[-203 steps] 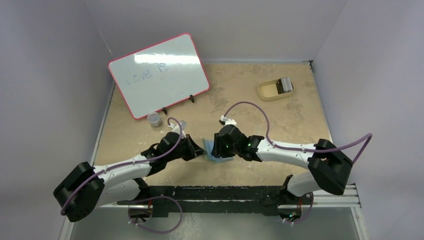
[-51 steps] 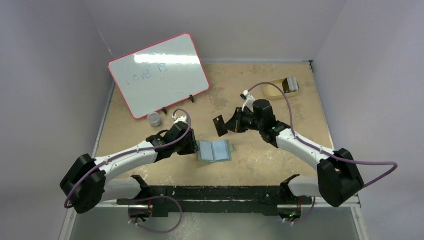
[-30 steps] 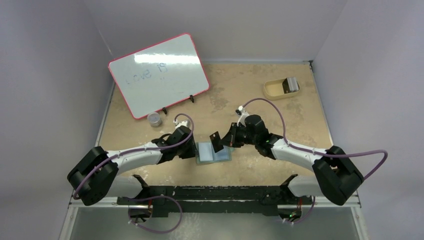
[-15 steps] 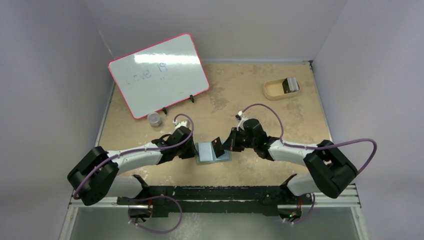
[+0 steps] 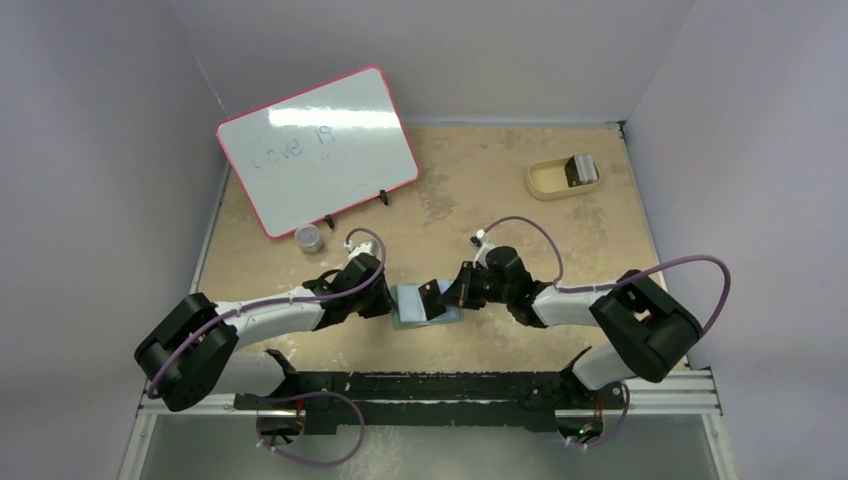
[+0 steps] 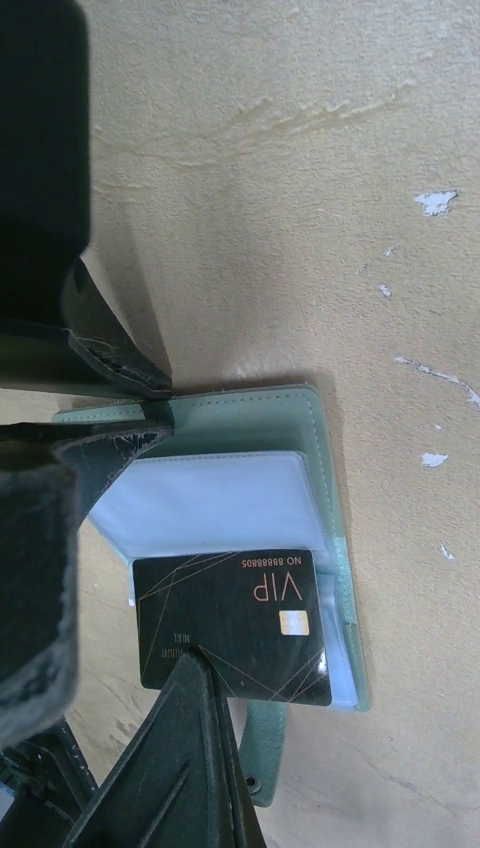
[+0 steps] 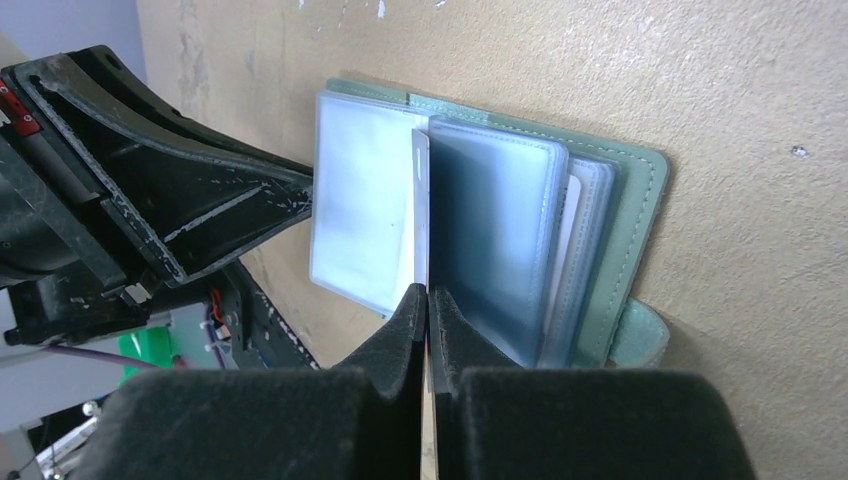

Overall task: Put the credit cards into the card holder
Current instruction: Insert the credit card into the card holder.

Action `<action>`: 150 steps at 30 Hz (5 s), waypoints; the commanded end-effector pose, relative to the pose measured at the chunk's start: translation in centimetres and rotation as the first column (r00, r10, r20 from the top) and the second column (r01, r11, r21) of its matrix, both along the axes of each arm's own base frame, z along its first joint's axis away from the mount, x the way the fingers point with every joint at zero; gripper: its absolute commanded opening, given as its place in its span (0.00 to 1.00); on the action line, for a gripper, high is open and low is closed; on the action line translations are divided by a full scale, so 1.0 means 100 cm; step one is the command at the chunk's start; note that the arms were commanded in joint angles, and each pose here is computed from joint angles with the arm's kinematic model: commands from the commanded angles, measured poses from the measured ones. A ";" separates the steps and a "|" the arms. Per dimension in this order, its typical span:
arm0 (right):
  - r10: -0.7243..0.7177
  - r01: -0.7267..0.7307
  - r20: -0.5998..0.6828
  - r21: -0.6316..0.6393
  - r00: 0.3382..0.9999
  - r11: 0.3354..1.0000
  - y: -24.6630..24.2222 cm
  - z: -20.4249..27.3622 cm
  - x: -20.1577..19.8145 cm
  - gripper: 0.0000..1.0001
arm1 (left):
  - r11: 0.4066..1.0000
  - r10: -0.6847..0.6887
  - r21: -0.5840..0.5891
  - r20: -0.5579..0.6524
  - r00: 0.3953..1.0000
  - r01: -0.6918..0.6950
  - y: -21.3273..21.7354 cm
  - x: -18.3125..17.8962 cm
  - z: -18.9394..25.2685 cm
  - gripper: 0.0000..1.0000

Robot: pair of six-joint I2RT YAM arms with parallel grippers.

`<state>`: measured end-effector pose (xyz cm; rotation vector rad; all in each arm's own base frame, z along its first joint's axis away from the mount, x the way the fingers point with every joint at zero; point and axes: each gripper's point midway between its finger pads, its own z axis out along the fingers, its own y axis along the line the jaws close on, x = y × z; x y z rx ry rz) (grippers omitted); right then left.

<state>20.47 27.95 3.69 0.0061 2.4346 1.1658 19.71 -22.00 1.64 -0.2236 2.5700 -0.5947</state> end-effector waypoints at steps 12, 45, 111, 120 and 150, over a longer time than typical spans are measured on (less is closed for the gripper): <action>-0.012 0.014 -0.013 0.103 1.000 0.995 0.012 -0.001 -0.004 0.00 | 0.998 0.019 0.059 -0.066 0.998 -0.016 0.017 -0.015 -0.022 0.12; -0.156 0.155 -0.006 0.145 0.988 0.977 0.018 0.004 0.002 0.00 | 0.993 0.096 -0.051 -0.143 0.985 -0.104 0.017 -0.036 -0.033 0.11; -0.363 0.356 0.024 0.151 0.931 0.922 -0.002 0.001 0.009 0.00 | 0.989 0.144 0.015 -0.193 0.971 -0.144 0.024 -0.050 -0.059 0.09; -0.251 0.257 0.065 -0.093 0.966 0.962 0.001 -0.009 -0.002 0.30 | 0.991 0.129 -0.016 -0.177 0.976 -0.134 0.019 -0.047 -0.049 0.09; -0.148 0.198 0.158 -0.378 0.976 0.904 -0.008 0.008 0.018 0.51 | 0.991 0.069 -0.104 -0.114 0.991 -0.081 -0.005 -0.032 -0.029 0.09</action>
